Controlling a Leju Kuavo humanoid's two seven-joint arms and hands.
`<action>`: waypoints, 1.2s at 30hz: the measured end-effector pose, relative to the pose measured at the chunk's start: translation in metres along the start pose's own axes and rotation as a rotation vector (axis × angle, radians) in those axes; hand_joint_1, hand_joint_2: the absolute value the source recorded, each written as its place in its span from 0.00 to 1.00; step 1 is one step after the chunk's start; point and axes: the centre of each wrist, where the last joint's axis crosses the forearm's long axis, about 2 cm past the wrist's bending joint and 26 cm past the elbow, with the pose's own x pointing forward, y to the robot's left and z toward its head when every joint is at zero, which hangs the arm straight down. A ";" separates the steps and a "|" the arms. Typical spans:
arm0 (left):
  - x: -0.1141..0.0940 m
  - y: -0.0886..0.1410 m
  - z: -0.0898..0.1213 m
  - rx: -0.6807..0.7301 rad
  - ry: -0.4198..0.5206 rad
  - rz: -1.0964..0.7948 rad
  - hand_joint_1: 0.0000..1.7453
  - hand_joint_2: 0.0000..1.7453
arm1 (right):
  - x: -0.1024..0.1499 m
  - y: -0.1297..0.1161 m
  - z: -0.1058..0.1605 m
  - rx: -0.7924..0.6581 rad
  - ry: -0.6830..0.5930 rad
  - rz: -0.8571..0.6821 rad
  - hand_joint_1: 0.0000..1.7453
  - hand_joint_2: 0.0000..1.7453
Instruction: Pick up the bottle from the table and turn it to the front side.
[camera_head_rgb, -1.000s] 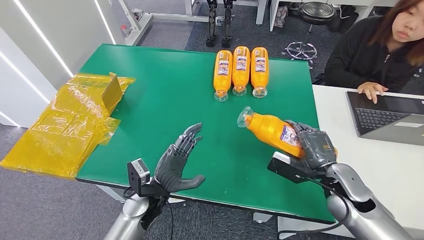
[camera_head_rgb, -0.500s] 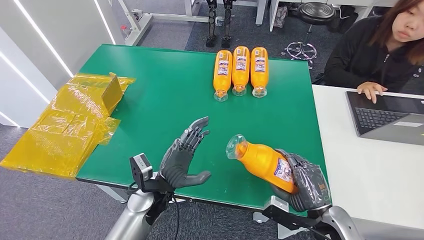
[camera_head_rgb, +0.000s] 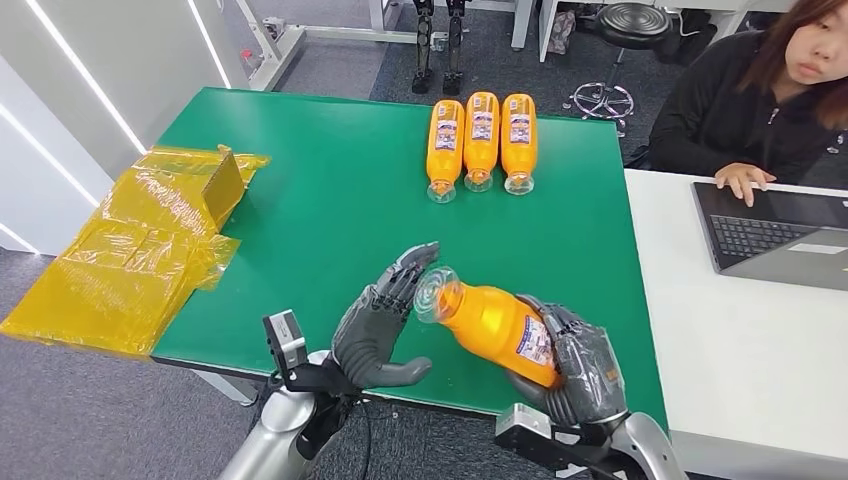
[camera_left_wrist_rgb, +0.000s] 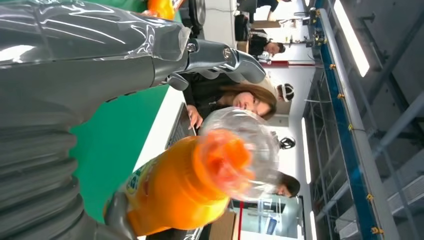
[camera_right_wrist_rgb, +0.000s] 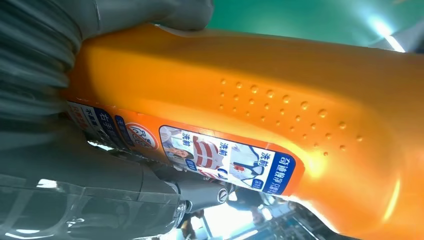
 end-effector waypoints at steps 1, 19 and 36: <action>0.000 -0.001 0.001 -0.003 0.000 0.003 0.00 1.00 | 0.004 0.002 -0.001 -0.009 -0.009 -0.009 1.00 1.00; 0.015 -0.007 -0.009 -0.011 -0.054 -0.010 0.00 1.00 | 0.066 0.040 -0.065 -0.059 -0.079 -0.323 1.00 1.00; 0.031 0.003 -0.013 0.031 -0.111 -0.030 1.00 1.00 | 0.074 0.062 -0.065 -0.013 -0.054 -0.411 1.00 1.00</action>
